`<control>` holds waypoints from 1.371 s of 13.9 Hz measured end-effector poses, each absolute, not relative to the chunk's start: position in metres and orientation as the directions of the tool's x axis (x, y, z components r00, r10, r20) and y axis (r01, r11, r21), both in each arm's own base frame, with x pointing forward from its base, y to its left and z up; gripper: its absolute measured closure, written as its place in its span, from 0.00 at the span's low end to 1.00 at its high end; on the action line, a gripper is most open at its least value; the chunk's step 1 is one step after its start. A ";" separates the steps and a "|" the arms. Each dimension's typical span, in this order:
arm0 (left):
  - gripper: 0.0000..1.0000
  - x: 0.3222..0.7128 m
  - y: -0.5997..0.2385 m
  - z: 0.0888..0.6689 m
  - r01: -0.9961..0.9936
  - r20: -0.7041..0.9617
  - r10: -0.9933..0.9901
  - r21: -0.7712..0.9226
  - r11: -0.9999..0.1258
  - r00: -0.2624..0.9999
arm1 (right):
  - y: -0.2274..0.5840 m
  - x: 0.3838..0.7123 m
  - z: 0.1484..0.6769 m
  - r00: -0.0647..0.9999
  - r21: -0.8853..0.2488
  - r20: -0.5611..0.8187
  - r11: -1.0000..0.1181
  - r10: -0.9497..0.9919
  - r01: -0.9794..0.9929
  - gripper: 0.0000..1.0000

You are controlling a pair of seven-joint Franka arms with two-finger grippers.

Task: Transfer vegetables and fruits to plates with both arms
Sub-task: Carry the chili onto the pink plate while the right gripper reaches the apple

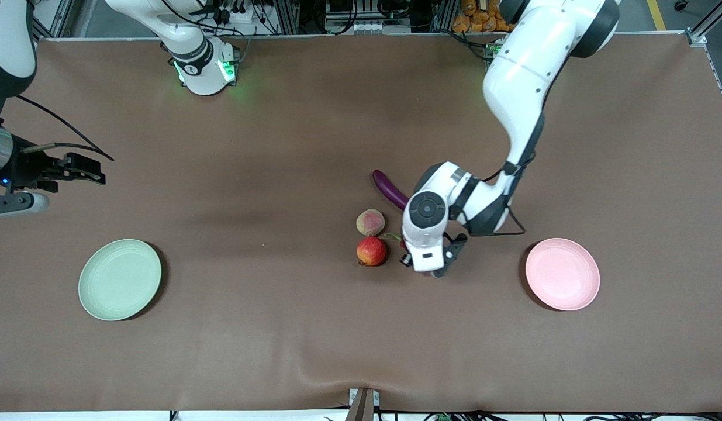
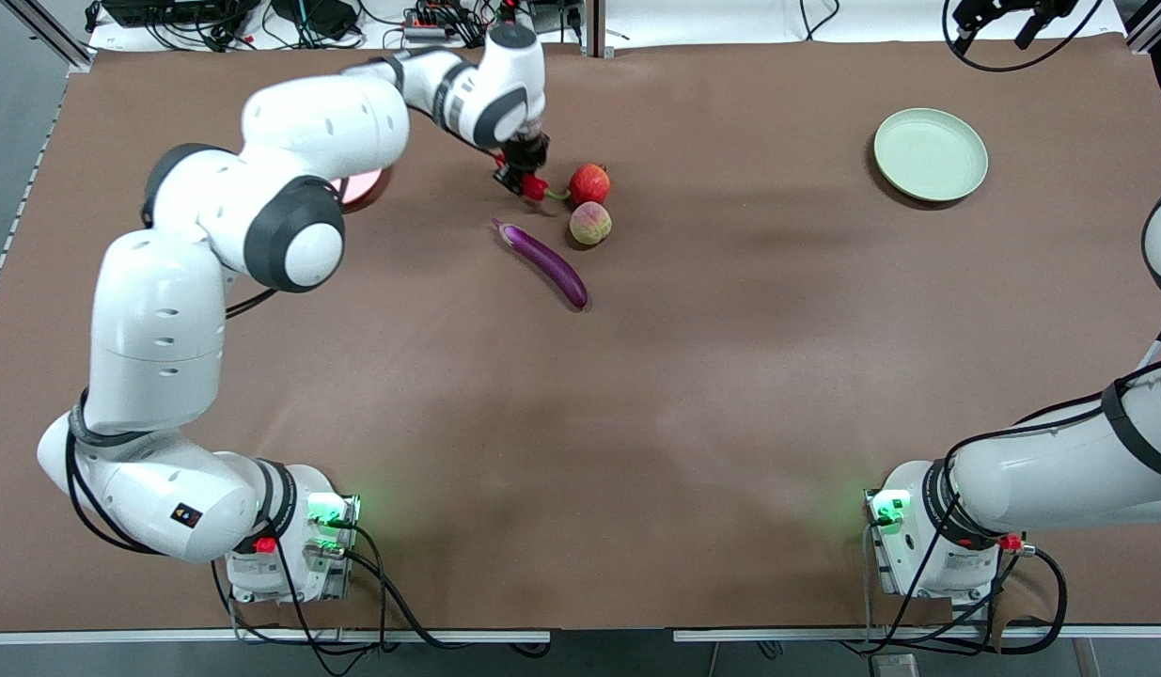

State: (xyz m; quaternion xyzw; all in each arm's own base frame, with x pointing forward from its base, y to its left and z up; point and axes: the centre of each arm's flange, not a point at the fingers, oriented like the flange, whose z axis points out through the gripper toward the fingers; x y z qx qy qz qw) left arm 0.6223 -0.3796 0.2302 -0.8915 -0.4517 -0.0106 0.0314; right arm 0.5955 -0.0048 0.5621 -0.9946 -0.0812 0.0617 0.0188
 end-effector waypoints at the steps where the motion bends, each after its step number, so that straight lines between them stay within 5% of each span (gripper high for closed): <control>1: 0.65 0.633 -0.362 0.255 0.810 0.052 0.808 -0.042 -0.585 0.586 | 0.005 0.600 0.561 0.978 -0.051 -0.104 -0.983 0.178 0.174 0.00; 5: 0.65 0.663 -0.266 0.333 0.783 0.053 0.782 -0.100 -0.614 0.621 | 0.055 0.631 0.520 0.991 -0.130 -0.054 -0.985 0.120 0.112 0.00; 10: 0.65 0.692 -0.120 0.324 0.706 -0.005 0.715 -0.150 -0.692 0.699 | 0.149 0.654 0.435 0.960 -0.229 -0.174 -0.939 -0.219 -0.255 0.00; 19: 0.65 0.706 0.020 0.296 0.607 -0.027 0.613 -0.108 -0.787 0.790 | 0.361 0.624 0.291 0.787 -0.187 -0.195 -0.766 -0.585 -0.615 0.00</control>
